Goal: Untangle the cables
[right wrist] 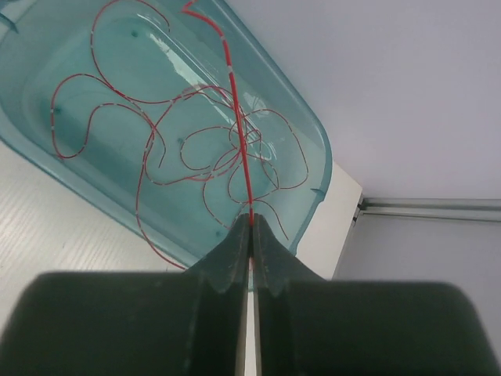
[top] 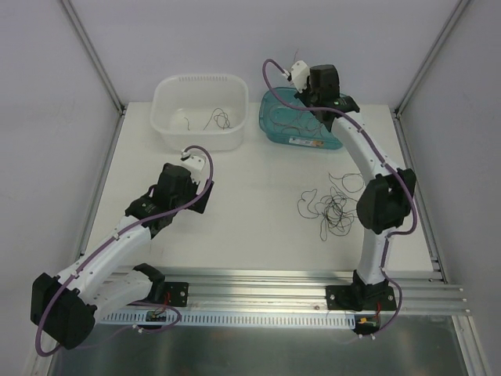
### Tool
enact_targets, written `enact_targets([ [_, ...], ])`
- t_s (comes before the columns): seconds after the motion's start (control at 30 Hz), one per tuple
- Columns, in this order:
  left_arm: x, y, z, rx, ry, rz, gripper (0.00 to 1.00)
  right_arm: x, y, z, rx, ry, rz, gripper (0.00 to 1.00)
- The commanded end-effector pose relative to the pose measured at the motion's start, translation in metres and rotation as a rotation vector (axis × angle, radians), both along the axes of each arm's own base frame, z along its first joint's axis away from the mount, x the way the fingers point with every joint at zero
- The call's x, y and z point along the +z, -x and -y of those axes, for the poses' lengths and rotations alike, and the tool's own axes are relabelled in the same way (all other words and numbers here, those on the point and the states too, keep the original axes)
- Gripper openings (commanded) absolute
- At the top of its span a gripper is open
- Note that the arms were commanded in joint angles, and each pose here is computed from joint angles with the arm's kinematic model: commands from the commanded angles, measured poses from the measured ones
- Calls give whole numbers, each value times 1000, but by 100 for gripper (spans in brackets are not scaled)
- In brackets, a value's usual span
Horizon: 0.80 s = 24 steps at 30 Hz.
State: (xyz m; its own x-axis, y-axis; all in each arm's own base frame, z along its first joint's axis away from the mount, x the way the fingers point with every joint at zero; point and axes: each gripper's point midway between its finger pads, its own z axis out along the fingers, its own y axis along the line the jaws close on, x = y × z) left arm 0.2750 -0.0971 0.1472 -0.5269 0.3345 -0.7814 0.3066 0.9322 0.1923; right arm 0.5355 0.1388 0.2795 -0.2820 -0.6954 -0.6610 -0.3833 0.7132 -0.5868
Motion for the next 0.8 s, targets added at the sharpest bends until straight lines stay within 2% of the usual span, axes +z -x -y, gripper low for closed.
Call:
enact_targets([
  [0.0,-2,-1,-4,-1,-30,-9,99,3,-30,12,-24,37,51,2],
  [0.03,-3,-1,-3,-3,-29,-14,99,-18,-40,12,-39,42,26,6],
  [0.07,-4,-1,-2,-7,-28,-18,99,-23,-45,20,-77,48,28,14],
  [0.1,-4,-1,-2,-6,-27,-19,99,-31,-48,22,-98,43,24,25],
  [0.13,-5,-1,-1,-8,-26,-21,99,-42,-54,23,-119,41,18,45],
  [0.2,-5,-1,-2,-6,-28,-21,99,-45,-55,30,-160,34,20,58],
  [0.33,-7,0,0,-13,-26,-29,99,-39,-44,35,-229,-37,42,62],
  [0.37,-6,0,0,-14,-23,-29,99,-19,-36,39,-246,-67,77,65],
  [0.43,-7,0,0,-16,-23,-31,99,-22,-22,39,-252,-125,58,69],
  [0.47,-6,0,0,-16,-21,-28,99,-7,-11,40,-257,-160,75,70],
  [0.53,-4,0,0,-14,-19,-22,99,-5,7,39,-259,-211,45,74],
  [0.57,-4,0,0,-14,-18,-21,99,-21,19,40,-284,-242,1,75],
  [0.6,-3,0,0,-13,-18,-19,99,-8,32,43,-294,-279,13,77],
  [0.67,-2,0,0,-17,-14,-17,99,-35,60,46,-339,-318,-82,78],
  [0.77,-2,1,3,-23,3,-21,99,-42,100,55,-392,-371,-136,78],
])
